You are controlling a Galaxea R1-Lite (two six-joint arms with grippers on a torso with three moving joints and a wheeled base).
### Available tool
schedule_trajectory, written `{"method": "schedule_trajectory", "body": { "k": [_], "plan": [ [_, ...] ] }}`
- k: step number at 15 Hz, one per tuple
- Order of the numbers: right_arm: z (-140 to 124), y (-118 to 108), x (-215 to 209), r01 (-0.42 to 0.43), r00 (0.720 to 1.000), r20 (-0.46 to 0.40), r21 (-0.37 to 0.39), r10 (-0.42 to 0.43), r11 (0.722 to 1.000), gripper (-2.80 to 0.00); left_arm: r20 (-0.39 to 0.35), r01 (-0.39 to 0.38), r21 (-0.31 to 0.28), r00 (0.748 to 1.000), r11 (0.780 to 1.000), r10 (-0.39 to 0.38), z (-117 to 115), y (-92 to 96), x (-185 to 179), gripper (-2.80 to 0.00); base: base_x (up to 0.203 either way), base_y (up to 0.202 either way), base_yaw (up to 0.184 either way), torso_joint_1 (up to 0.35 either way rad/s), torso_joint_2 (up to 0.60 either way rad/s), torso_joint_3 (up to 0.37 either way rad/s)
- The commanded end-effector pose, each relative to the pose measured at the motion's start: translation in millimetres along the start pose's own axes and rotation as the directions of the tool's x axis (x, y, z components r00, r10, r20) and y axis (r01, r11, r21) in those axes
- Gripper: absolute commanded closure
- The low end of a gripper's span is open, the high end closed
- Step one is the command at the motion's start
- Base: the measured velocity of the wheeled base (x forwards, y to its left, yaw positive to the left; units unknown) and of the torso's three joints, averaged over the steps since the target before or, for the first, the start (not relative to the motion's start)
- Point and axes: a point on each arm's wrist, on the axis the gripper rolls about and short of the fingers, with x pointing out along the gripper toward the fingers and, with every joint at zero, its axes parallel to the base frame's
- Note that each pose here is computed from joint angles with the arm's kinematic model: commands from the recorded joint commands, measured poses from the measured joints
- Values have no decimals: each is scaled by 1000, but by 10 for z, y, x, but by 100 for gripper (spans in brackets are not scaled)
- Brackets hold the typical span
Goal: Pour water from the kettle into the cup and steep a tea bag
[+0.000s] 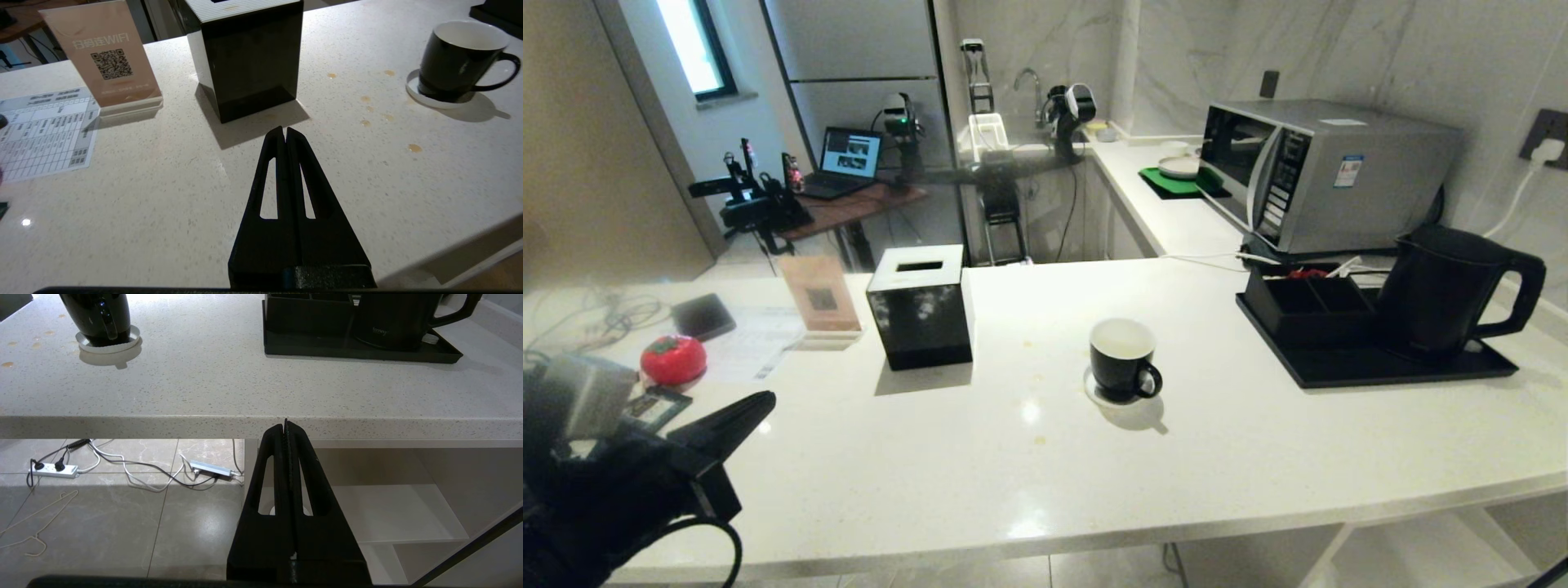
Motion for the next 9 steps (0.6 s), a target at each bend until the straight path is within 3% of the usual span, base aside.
{"method": "schedule_trajectory", "body": {
  "k": [1, 4, 9],
  "plan": [
    [0, 0, 1, -1, 1000, -2, -1, 1, 1000, 0, 89, -4, 27, 996, 1000, 2, 95, -77, -305, 0, 0, 0, 0, 0, 0, 0],
    [0, 0, 1, -1, 1000, -2, -1, 1, 1000, 0, 90, -1, 29, 996, 1000, -2, 35, -175, -653, 0, 0, 0, 0, 0, 0, 0],
    [0, 0, 1, -1, 1000, -2, -1, 1, 1000, 0, 27, 12, 9, 1000, 1000, -13, -199, -280, -1004, 0, 0, 0, 0, 0, 0, 0]
  ]
}}
